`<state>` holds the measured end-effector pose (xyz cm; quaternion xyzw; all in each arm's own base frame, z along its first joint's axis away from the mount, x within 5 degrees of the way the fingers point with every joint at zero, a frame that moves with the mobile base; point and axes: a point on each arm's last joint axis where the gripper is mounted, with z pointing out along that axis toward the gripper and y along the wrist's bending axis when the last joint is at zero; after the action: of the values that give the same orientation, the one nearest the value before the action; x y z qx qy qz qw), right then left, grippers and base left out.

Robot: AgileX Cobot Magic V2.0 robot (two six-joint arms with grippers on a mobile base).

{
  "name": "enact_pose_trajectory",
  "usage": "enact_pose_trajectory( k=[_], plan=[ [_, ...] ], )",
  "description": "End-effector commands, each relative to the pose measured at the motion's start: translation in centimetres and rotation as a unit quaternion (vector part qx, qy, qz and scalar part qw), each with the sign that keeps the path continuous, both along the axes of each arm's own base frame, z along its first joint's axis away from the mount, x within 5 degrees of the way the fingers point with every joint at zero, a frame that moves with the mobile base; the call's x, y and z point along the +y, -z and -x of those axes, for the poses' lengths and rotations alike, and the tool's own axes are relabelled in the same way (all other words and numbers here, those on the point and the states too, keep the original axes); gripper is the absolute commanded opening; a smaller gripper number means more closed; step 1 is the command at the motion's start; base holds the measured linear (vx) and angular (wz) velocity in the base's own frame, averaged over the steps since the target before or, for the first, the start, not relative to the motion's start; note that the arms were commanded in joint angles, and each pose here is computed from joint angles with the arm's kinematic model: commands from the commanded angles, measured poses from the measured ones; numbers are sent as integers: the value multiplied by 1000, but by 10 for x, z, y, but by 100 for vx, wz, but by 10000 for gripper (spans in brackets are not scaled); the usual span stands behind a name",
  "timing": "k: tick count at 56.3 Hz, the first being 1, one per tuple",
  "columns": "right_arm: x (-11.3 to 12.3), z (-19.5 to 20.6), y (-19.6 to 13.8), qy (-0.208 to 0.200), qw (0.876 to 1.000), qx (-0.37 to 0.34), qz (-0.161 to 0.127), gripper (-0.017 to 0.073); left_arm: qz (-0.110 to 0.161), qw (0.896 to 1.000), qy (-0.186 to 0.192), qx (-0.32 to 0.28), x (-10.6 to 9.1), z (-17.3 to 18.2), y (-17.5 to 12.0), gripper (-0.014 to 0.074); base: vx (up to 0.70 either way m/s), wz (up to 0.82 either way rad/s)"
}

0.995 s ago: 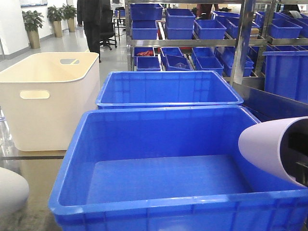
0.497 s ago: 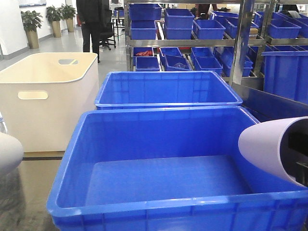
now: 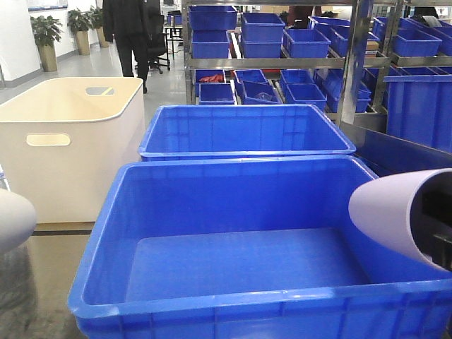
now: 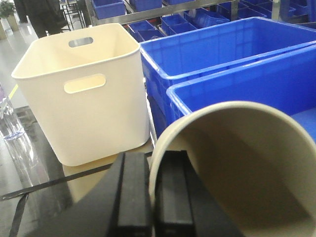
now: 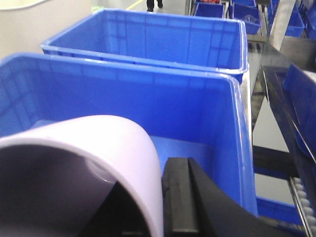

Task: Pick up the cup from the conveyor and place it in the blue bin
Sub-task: 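Extend both arms with the cups over the nearest blue bin, then open both grippers to drop the cups into the blue bin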

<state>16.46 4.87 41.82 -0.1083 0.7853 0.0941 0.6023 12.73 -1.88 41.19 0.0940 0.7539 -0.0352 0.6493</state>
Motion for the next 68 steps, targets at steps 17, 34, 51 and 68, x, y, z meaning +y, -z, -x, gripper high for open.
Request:
enact_pose_trajectory(
  k=[17, 34, 51, 68],
  plan=[
    [13, -44, -5, 0, 997, -65, -33, -9, 34, 985, 168, -38, -53, -77, -49, -6, 0, 0],
    [21, -71, 5, 4, 996, -79, -40, 19, 61, 970, 227, 66, -107, -161, -1, 35, 0, 0],
    [25, -82, 26, 3, 1000, -8, -28, 318, 54, 968, 222, 102, -113, -182, 24, 356, 0, 0],
    [25, -85, 28, 4, 1000, -7, -28, 575, 57, 965, 239, 95, -112, -168, 11, 514, 0, 0]
  ],
)
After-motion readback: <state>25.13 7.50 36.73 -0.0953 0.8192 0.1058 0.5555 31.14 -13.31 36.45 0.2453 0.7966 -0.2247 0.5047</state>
